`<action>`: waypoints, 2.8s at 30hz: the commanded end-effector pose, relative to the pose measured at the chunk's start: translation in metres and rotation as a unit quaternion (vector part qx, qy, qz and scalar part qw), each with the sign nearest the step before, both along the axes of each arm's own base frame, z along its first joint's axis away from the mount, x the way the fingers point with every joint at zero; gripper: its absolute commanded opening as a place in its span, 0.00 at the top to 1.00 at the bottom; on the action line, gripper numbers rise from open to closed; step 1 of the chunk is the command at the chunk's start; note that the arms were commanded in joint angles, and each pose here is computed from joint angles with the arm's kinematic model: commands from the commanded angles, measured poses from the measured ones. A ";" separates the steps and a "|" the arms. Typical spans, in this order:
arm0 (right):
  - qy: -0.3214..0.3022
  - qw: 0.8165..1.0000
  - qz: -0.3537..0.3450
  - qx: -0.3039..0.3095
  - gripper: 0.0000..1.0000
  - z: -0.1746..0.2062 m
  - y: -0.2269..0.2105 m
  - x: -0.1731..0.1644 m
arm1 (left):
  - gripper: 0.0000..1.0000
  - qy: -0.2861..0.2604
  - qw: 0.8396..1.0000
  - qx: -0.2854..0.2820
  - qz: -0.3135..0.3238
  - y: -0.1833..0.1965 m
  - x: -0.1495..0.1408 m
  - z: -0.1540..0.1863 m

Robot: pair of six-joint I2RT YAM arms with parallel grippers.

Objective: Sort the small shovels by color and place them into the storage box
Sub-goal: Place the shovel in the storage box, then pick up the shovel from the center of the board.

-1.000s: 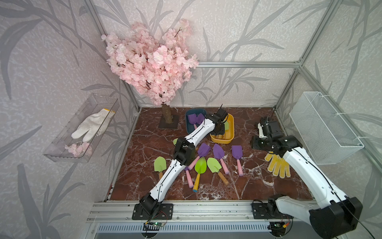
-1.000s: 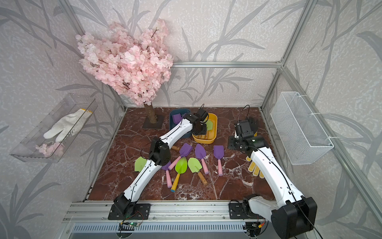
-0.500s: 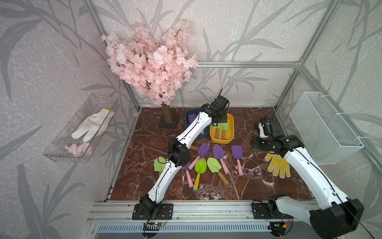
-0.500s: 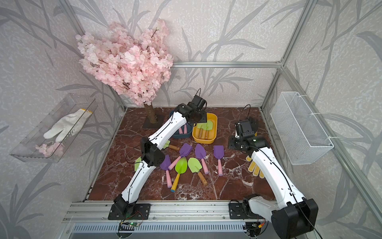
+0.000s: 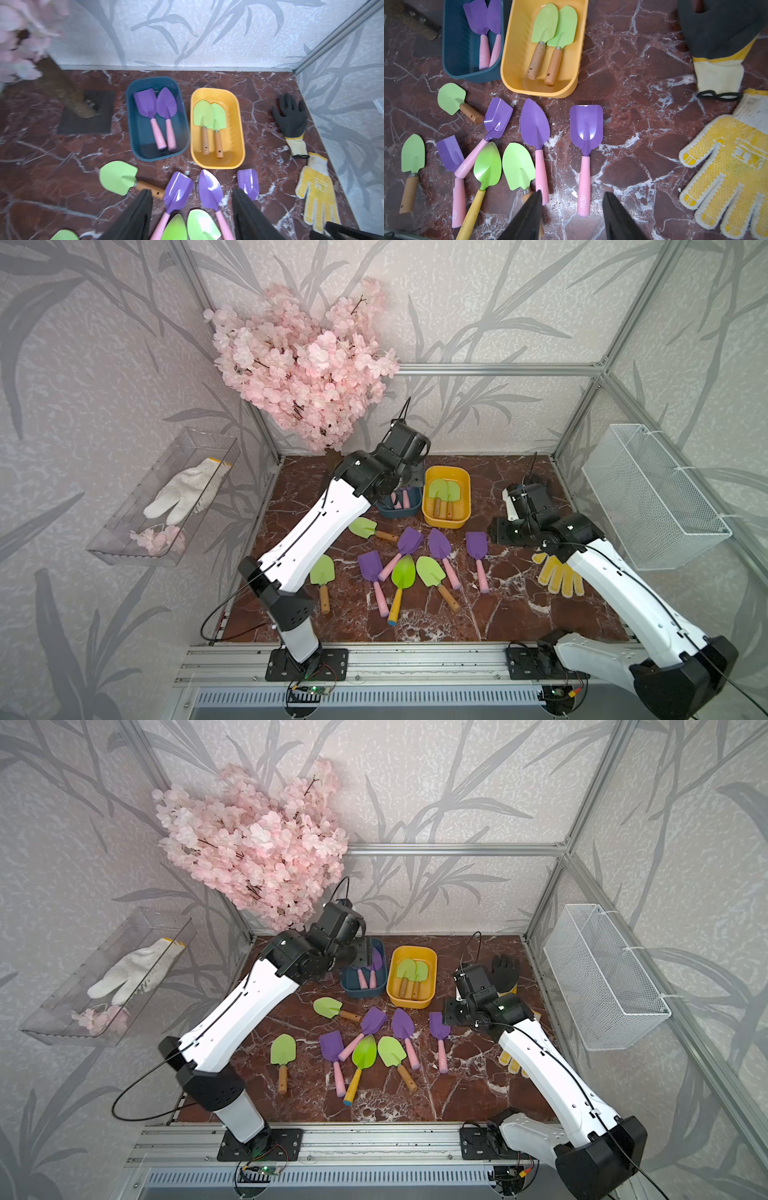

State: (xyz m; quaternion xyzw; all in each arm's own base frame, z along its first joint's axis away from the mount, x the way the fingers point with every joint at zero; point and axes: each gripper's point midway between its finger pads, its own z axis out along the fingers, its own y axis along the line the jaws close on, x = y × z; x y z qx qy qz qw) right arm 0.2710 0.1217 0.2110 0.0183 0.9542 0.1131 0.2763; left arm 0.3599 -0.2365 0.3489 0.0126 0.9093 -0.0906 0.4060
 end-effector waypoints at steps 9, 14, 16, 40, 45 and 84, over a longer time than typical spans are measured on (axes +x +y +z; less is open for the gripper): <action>0.025 0.999 0.035 -0.007 0.49 -0.008 0.036 -0.028 | 0.35 0.055 0.991 0.037 0.115 0.101 -0.076 -0.073; 0.046 0.998 0.037 0.005 0.49 -0.022 0.046 -0.037 | 0.35 0.087 0.985 0.030 0.148 0.124 -0.104 -0.099; 0.050 0.998 0.039 0.005 0.49 -0.028 0.048 -0.039 | 0.35 0.105 0.982 0.032 0.153 0.128 -0.114 -0.111; 0.071 0.997 0.030 -0.018 0.48 -0.057 0.037 -0.040 | 0.30 0.324 0.931 -0.018 0.167 0.074 -0.197 -0.265; 0.068 0.997 0.026 -0.016 0.48 -0.056 0.030 -0.040 | 0.30 0.340 0.925 0.010 0.168 0.066 -0.200 -0.280; 0.081 0.997 0.007 -0.014 0.48 -0.064 0.009 -0.039 | 0.54 0.385 0.906 0.049 0.170 0.055 -0.202 -0.324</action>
